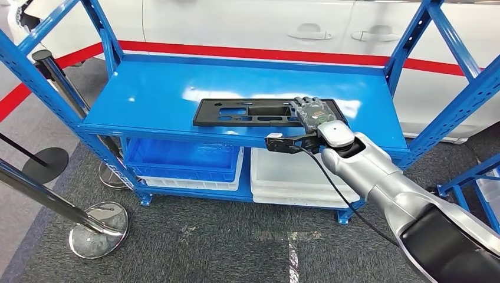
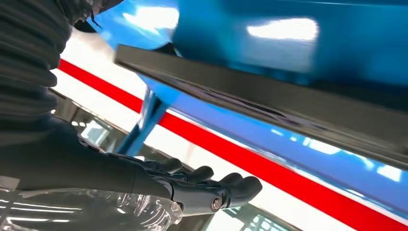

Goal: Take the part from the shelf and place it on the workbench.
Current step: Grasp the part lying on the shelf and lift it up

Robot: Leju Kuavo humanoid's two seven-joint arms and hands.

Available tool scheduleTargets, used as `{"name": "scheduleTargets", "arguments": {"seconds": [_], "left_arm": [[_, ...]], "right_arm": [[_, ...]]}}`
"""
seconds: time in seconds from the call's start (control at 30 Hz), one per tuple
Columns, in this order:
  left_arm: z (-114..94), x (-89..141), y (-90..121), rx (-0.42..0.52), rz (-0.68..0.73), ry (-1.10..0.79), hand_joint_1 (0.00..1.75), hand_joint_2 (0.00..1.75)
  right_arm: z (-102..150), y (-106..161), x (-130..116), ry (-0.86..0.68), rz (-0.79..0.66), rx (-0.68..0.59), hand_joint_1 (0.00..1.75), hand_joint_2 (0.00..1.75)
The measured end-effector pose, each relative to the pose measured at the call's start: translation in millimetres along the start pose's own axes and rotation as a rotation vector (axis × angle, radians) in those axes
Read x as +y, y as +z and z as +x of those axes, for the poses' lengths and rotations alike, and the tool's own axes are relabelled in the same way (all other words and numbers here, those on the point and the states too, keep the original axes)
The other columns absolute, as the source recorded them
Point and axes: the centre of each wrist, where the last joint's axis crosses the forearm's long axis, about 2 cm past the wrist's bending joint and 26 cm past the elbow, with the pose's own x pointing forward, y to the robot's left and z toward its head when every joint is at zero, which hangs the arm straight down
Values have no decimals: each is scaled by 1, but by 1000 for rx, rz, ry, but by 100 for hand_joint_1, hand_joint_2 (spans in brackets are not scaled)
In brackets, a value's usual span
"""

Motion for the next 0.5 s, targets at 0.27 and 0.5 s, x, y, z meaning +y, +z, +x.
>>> {"name": "scheduleTargets", "arguments": {"seconds": [0.27,0.5], "left_arm": [[-2,-5,2,9,-6,-4,0,0],[-2,-7,2,9,-10,-4,0,0]], "right_arm": [[2,0,3,0,5,-7,0,175],[5,0,2,-4,6,-13,0,175]]}}
